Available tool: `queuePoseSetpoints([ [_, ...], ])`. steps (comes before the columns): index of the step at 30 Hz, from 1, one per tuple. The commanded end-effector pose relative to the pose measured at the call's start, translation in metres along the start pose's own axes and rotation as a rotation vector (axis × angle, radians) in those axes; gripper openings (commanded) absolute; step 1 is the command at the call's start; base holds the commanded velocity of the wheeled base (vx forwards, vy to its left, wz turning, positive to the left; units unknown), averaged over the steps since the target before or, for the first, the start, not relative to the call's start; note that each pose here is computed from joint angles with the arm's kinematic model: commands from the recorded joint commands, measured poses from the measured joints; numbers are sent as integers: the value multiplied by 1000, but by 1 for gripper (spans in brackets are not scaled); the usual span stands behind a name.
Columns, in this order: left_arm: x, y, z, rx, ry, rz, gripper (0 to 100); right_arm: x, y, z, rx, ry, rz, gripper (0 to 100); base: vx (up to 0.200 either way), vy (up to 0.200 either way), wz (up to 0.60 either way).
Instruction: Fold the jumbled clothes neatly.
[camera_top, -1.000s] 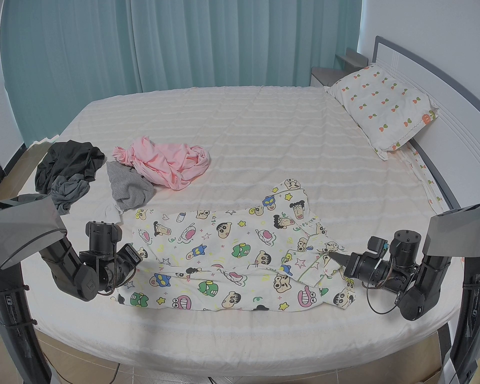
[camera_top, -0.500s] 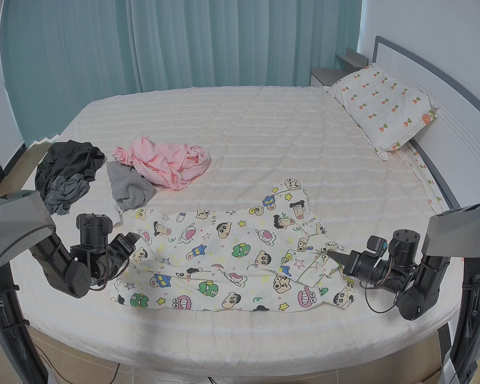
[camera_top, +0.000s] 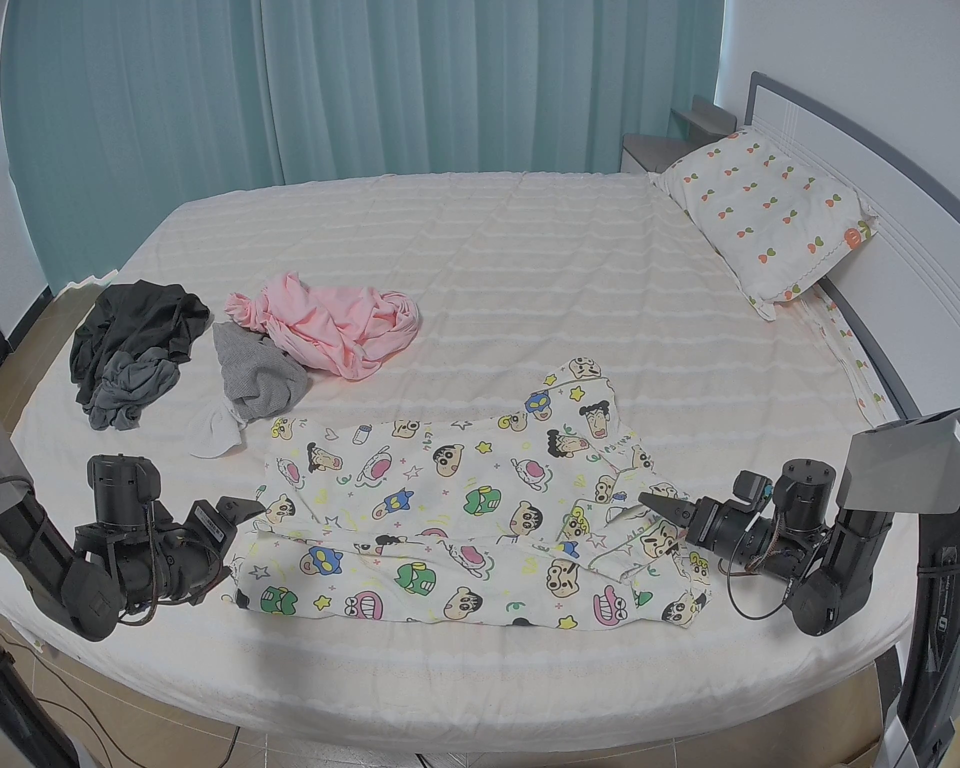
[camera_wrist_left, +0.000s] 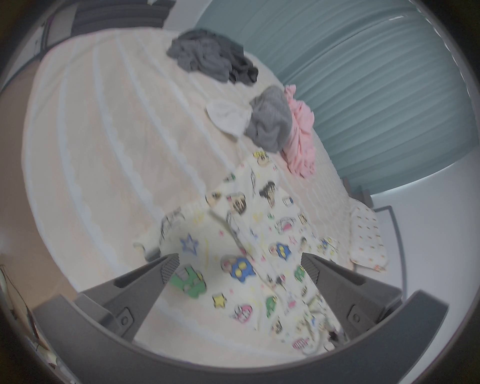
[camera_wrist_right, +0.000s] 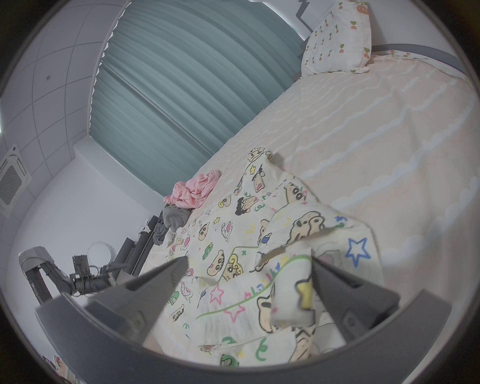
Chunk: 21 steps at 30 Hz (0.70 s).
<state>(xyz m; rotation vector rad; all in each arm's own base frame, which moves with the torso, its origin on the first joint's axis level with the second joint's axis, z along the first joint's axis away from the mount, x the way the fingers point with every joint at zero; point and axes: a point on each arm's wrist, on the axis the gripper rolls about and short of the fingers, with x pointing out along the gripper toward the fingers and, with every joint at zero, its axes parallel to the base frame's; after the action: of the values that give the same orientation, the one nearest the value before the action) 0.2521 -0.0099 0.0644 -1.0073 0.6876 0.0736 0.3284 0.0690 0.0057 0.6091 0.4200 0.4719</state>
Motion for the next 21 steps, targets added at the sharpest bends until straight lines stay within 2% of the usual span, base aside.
queuePoseSetpoints([
  [1, -11, 11, -4, -54, 70, -24, 100, -16, -12, 26, 36, -104, -49, 100, 0, 0, 0],
  [6, -14, 19, -6, -67, 125, -77, 100, -43, 9, 47, 40, -233, -118, 100, 0, 0, 0],
  [9, -16, 22, -9, -69, 154, -93, 100, -53, 18, 45, 41, -238, -128, 100, 0, 0, 0],
  [10, -18, 26, -14, -71, 190, -110, 100, -64, 41, 33, 44, -209, -109, 100, 0, 0, 0],
  [12, -18, 26, -15, -68, 196, -116, 100, -66, 47, 29, 51, -200, -101, 100, 0, 0, 0],
  [13, -16, 28, -15, -66, 198, -126, 100, -69, 68, 10, 88, -144, -75, 100, 0, 0, 0],
  [14, -16, 29, -15, -66, 198, -126, 100, -69, 69, 8, 90, -139, -73, 100, 0, 0, 0],
  [15, -13, 32, -17, -70, 204, -117, 100, -72, 83, -14, 113, -74, -70, 100, 0, 0, 0],
  [18, -8, 37, -18, -74, 210, -101, 100, -78, 90, -37, 137, 14, -88, 100, 0, 0, 0],
  [21, -5, 40, -19, -72, 202, -99, 100, -83, 76, -58, 145, 112, -173, 100, 0, 0, 0],
])
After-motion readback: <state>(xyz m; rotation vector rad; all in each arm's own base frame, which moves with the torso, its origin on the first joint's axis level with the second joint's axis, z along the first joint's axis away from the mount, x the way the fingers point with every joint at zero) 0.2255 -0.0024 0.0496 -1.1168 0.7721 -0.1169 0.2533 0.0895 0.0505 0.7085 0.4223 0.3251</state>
